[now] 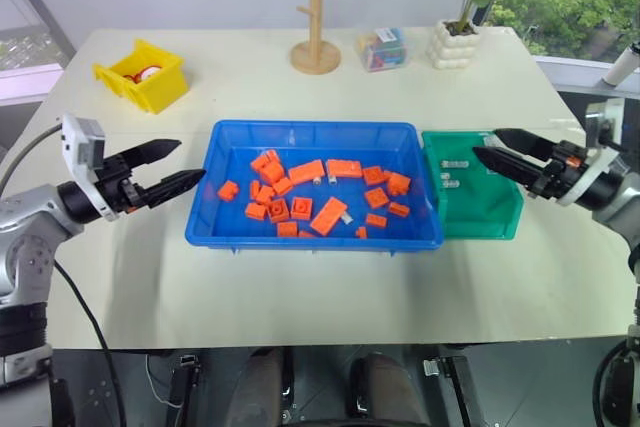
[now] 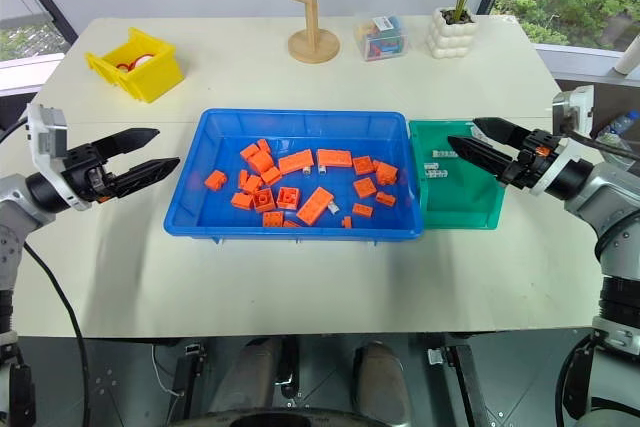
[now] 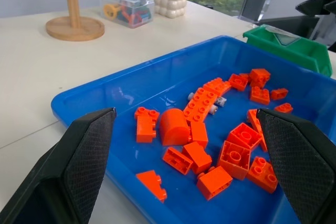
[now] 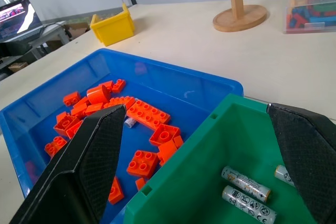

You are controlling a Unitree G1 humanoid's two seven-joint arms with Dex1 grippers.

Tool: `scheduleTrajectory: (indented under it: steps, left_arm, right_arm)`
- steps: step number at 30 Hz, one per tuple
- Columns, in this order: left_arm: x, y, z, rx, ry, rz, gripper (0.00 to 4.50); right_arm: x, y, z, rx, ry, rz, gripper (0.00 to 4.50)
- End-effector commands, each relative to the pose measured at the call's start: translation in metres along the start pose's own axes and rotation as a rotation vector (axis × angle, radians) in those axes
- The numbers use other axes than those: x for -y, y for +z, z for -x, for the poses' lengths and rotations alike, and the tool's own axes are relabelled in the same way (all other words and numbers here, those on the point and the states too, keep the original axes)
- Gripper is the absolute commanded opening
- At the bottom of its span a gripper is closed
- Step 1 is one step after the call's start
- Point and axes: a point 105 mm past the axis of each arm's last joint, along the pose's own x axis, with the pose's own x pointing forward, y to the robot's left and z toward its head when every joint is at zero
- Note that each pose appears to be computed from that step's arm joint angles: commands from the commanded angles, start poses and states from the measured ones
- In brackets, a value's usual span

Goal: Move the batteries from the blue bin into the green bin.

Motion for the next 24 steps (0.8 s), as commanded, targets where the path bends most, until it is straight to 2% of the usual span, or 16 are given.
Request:
scheduleTrajectory:
  steps: [1, 24]
  left_arm:
    - [0.0024, 0.0126, 0.0015, 0.030, -0.001, -0.047, 4.50]
    - [-0.0001, 0.0148, -0.0001, 0.043, 0.005, -0.041, 4.50]
  right_arm:
    - [-0.0046, 0.0137, -0.0016, 0.038, 0.017, 0.052, 4.42]
    - [-0.0002, 0.0100, -0.0067, 0.031, -0.005, 0.073, 4.42]
